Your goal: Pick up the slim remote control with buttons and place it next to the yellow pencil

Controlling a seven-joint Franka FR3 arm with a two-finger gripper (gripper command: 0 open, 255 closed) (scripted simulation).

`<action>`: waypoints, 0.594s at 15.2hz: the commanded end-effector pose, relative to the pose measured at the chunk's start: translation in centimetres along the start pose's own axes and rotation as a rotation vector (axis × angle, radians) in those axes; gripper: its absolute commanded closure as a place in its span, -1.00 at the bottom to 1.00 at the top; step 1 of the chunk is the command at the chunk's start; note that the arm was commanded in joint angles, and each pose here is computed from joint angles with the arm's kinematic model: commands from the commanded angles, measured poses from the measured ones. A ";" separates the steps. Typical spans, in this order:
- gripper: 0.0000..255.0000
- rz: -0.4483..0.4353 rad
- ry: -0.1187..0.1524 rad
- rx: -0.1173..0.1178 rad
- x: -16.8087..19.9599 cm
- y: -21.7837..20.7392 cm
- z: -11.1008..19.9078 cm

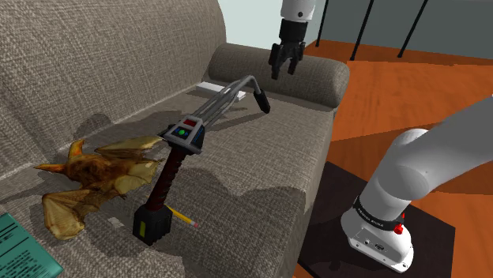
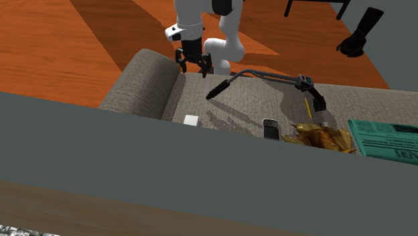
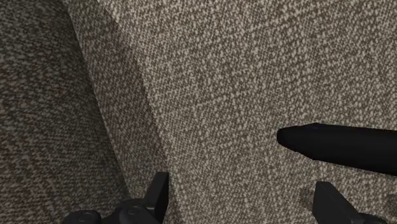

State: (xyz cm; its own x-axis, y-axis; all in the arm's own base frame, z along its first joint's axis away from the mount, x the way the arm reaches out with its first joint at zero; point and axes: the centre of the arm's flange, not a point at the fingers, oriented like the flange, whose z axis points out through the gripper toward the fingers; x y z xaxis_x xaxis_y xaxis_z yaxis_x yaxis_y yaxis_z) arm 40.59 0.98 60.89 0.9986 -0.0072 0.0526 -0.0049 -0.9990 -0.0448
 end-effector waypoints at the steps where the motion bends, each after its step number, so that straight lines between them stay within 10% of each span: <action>1: -1.00 -0.010 -0.004 -0.002 2.5 -0.6 1.1; 9: -1.00 -0.050 -0.024 -0.010 12.5 -3.8 4.1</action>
State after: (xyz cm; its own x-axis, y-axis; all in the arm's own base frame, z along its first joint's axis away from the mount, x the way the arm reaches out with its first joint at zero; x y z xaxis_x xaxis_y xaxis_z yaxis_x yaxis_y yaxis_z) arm 51.85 4.23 58.04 0.9987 0.0389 0.0326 0.0400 -0.9987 -0.0331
